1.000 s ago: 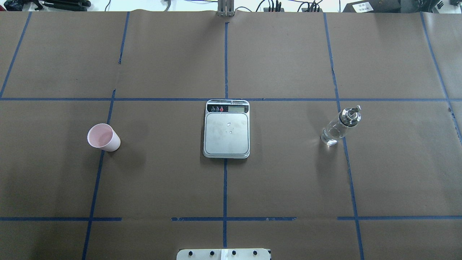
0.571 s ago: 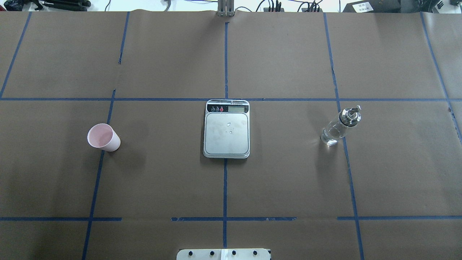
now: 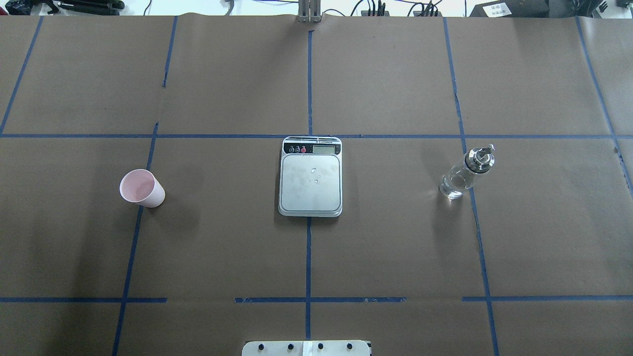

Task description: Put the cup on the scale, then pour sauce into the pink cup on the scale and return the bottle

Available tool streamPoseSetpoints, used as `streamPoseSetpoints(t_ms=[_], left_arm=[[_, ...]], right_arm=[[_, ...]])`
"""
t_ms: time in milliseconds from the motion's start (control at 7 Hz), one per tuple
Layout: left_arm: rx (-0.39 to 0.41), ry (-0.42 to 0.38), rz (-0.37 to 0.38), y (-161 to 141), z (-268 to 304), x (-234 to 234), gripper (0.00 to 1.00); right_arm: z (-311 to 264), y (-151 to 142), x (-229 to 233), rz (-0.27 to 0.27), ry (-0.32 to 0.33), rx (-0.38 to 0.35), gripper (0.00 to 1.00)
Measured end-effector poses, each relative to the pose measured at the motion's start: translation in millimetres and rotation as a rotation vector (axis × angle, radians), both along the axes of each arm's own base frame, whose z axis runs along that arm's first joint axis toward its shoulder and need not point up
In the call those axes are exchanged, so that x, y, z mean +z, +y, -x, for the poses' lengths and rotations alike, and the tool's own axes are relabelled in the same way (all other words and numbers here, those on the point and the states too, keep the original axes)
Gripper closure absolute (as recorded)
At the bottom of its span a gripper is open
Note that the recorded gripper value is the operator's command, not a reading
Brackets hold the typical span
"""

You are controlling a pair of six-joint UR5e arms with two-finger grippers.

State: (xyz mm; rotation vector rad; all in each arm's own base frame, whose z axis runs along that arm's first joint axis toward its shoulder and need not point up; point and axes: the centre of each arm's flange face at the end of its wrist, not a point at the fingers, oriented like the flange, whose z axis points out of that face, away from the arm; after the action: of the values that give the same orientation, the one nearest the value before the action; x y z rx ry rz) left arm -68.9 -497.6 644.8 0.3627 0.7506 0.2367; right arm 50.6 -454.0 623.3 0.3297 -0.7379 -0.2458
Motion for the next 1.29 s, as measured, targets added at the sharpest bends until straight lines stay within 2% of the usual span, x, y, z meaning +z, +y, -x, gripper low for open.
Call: streamPoseSetpoints(t_ms=[143,286,429,571,714,857,1000,1286], left_arm=[[-0.001,0.0,-0.134,-11,0,-20,0.0],[-0.008,0.005,-0.25,-21,-1,-43,0.0],[-0.018,0.025,-0.316,-31,-2,-64,0.0],[-0.018,0.059,-0.351,-33,-5,-78,0.0],[0.016,0.11,-0.384,-28,-19,-84,0.0],[0.06,0.175,-0.375,-21,-49,-87,0.0],[0.06,0.229,-0.302,-15,-84,-92,0.0],[-0.064,0.234,-0.172,6,-146,-122,0.07]], right_arm=[[0,-7,-8,-0.026,-0.012,0.026,0.0],[1,-12,-14,-0.02,-0.032,0.061,0.0],[2,-13,-17,-0.014,-0.056,0.081,0.0],[3,-14,-21,-0.015,-0.078,0.087,0.0],[4,-13,-25,-0.034,-0.09,0.088,0.0],[4,-12,-23,-0.051,-0.096,0.088,0.0],[5,-10,-21,-0.056,-0.098,0.088,0.0],[5,-9,-19,-0.055,-0.099,0.089,0.0]])
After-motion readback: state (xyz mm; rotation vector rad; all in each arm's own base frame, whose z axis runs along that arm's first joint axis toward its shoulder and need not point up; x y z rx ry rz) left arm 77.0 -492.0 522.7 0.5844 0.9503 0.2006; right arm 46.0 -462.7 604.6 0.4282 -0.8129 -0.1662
